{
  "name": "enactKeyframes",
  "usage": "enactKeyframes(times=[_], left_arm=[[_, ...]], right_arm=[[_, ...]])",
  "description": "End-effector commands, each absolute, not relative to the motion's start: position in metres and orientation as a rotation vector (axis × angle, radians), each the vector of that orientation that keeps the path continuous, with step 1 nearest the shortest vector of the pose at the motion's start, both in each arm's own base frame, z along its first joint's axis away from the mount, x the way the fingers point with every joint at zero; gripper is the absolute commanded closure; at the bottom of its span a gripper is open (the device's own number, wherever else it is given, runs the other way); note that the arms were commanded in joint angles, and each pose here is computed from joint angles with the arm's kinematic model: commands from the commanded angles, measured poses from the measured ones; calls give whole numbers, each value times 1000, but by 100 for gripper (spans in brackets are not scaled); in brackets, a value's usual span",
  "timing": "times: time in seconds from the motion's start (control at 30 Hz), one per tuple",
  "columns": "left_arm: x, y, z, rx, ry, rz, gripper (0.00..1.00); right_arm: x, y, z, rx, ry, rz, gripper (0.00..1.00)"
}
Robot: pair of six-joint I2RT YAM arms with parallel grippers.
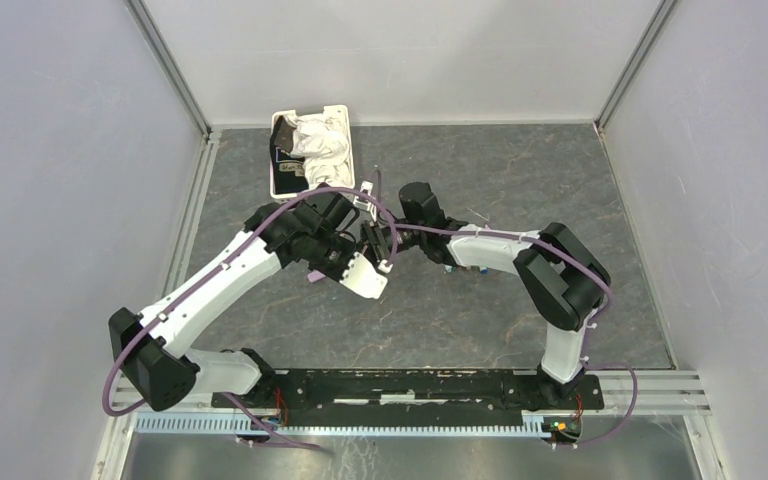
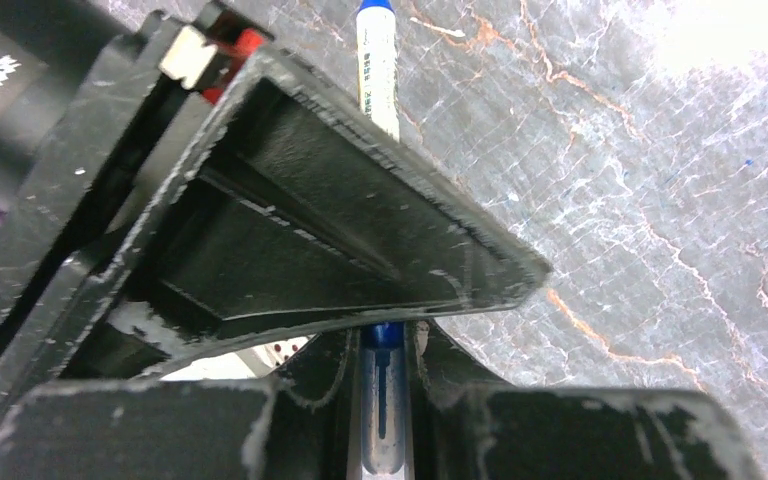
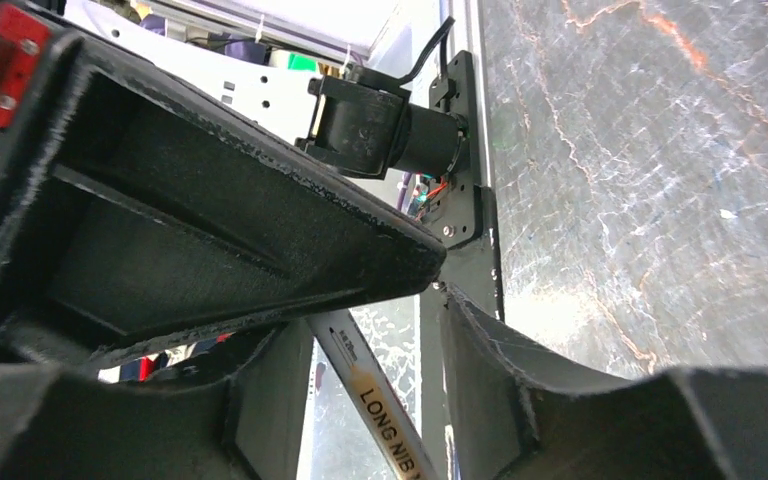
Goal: Open the pen caps
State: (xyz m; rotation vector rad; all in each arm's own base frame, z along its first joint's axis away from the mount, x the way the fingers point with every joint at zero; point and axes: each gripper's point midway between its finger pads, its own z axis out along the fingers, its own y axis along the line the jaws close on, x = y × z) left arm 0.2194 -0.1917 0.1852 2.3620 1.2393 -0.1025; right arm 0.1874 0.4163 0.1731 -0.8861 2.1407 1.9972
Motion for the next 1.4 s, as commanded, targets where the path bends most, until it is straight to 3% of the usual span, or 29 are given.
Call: enactKeyframes(times=[0.0,0.17,0.27,0.33,0.53,0.63,0.7,0.73,0.77,0.8,0.83,0.87,0.93,1.1,1.23,1.37], left_arm=[[203,-204,185,2330,1239,-219,98],[209,-207,186,2325,1245,-208,98],[213,-206,184,2332,1251,-187,98],[213,-207,184,2335,1245,-189,98],[215,-215,188,2356,1221,-225,98],[221,-214,182,2419,1194,-196,98],[251,-161,175,2491,1315,-18,98],[279,-105,180,2425,1457,55,98],[299,-65,188,2403,1455,102,98],[305,-3,180,2356,1598,125,98],[301,-12,173,2384,1620,120,98],[302,-50,177,2358,1565,135,98],[301,-99,180,2330,1470,144,98],[282,-144,190,2302,1442,73,98],[274,-166,175,2258,1529,-24,98],[289,-171,152,2152,1670,-82,98]], right_arm=[[209,420,218,-896,1959,1929,50],[198,422,221,-929,1952,1962,63],[191,427,224,-961,1932,1979,91],[190,431,227,-969,1922,1980,100],[219,455,239,-977,1907,1896,100],[240,471,213,-941,2021,1847,100],[217,423,150,-1068,2279,1624,100],[166,363,101,-1141,2470,1491,100],[124,316,89,-1081,2467,1479,100],[110,296,90,-777,2349,1604,100],[106,292,106,-607,2287,1757,100],[112,302,119,-698,2324,1801,100],[128,310,115,-952,2405,1597,100],[142,324,136,-868,2282,1718,100],[186,322,132,-898,2310,1482,100],[261,279,115,-679,2397,1042,100]])
